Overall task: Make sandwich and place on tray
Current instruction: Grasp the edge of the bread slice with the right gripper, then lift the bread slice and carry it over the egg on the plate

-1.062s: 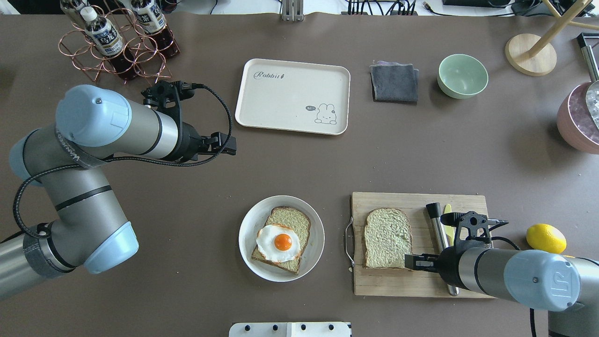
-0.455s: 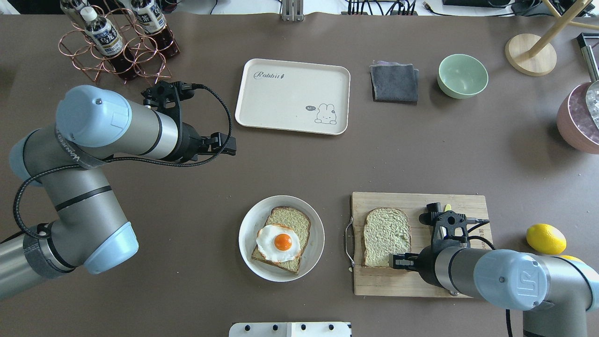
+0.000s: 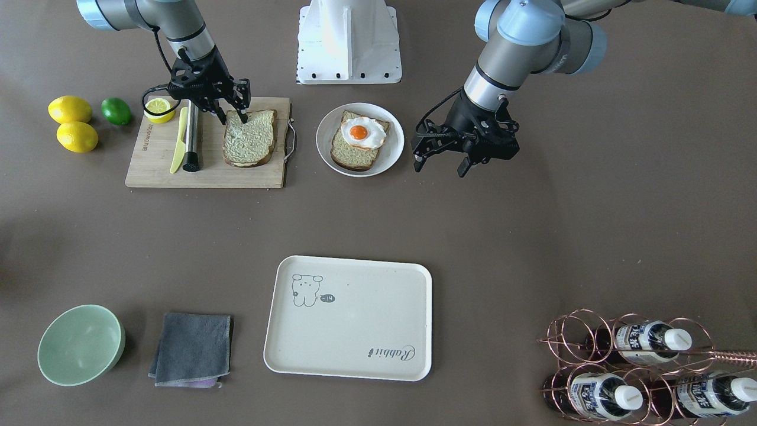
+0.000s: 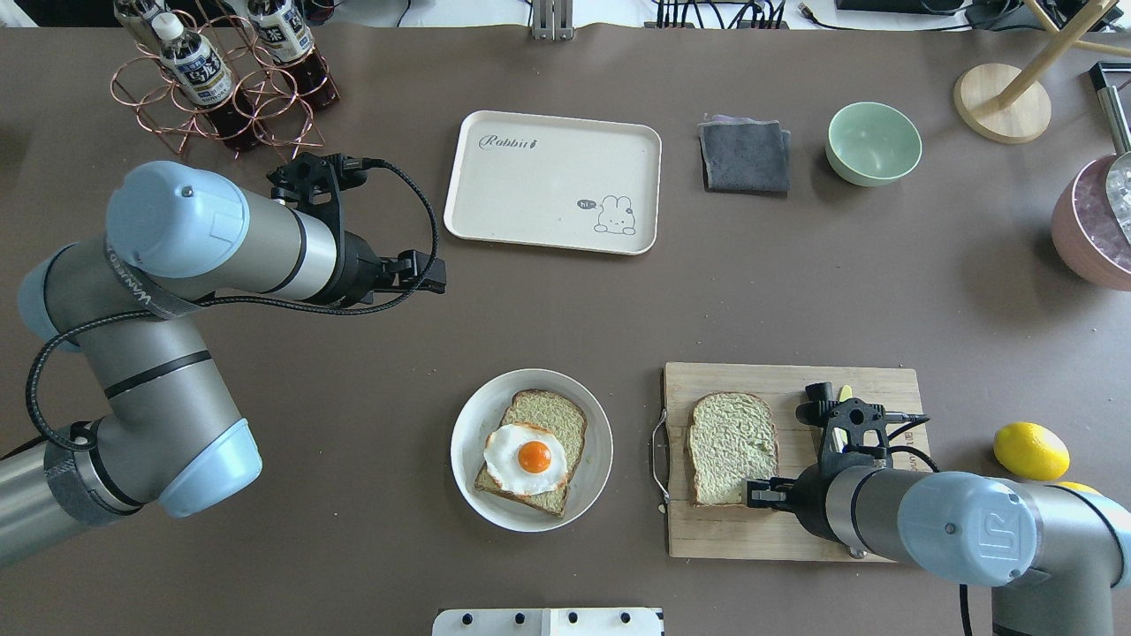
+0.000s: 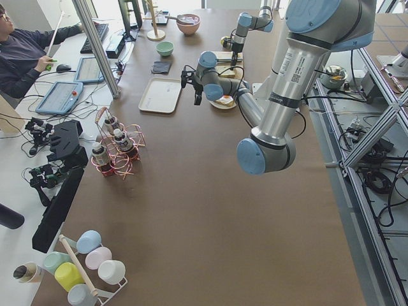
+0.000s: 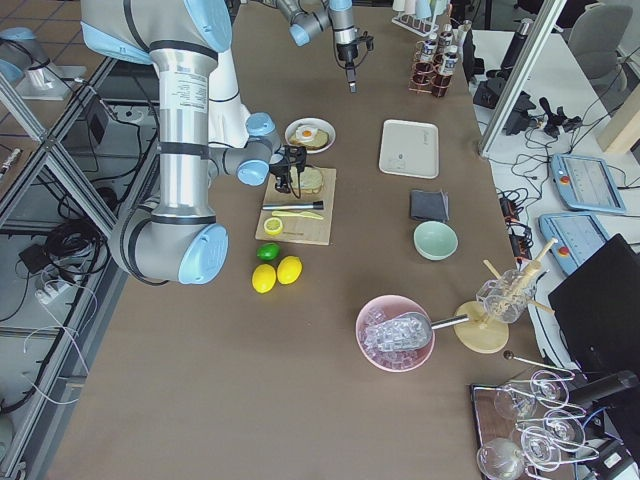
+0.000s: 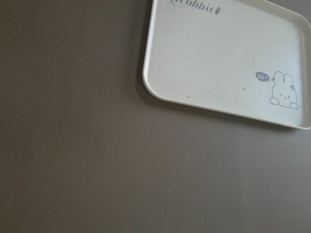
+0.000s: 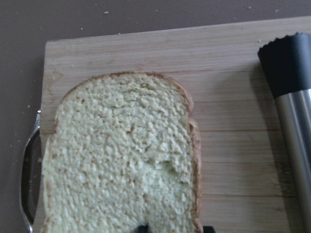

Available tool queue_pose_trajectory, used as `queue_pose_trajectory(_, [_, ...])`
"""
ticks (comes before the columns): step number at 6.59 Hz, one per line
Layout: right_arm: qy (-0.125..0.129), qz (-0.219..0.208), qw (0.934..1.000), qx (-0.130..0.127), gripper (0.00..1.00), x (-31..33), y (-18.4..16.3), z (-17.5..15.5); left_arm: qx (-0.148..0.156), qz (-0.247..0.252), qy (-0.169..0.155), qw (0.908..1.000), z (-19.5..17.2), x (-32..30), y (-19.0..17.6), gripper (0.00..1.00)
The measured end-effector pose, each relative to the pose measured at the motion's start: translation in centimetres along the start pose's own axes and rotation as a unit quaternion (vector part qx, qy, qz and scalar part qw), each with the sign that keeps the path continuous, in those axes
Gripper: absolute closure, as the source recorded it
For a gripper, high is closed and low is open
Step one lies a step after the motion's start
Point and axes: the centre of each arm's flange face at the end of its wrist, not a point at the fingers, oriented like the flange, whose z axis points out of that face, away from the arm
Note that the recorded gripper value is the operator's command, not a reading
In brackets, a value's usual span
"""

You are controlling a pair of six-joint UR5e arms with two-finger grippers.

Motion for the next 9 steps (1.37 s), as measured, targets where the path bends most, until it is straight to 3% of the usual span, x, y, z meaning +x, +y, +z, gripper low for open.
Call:
queue_pose_trajectory(4, [-0.029,0.006,0.9996,-0.006,1.0,-1.5,-1.1,-2.6,0.0,0.001,0.0,1.0,0.0,0.0,0.0,0.02])
queue_pose_trajectory(8, [-0.115,0.021,0.993,-0.012,1.0,-7.5,-4.3,-8.3,-0.002,0.001,0.0,1.0,0.0,-0.1,0.1,0.02])
queue_pose_trajectory(9, [-0.126,0.033,0.9914,-0.011,1.0,-10.3,-4.8,-8.8,-0.003,0.001,0.001,1.0,0.0,-0.1,0.1,0.02])
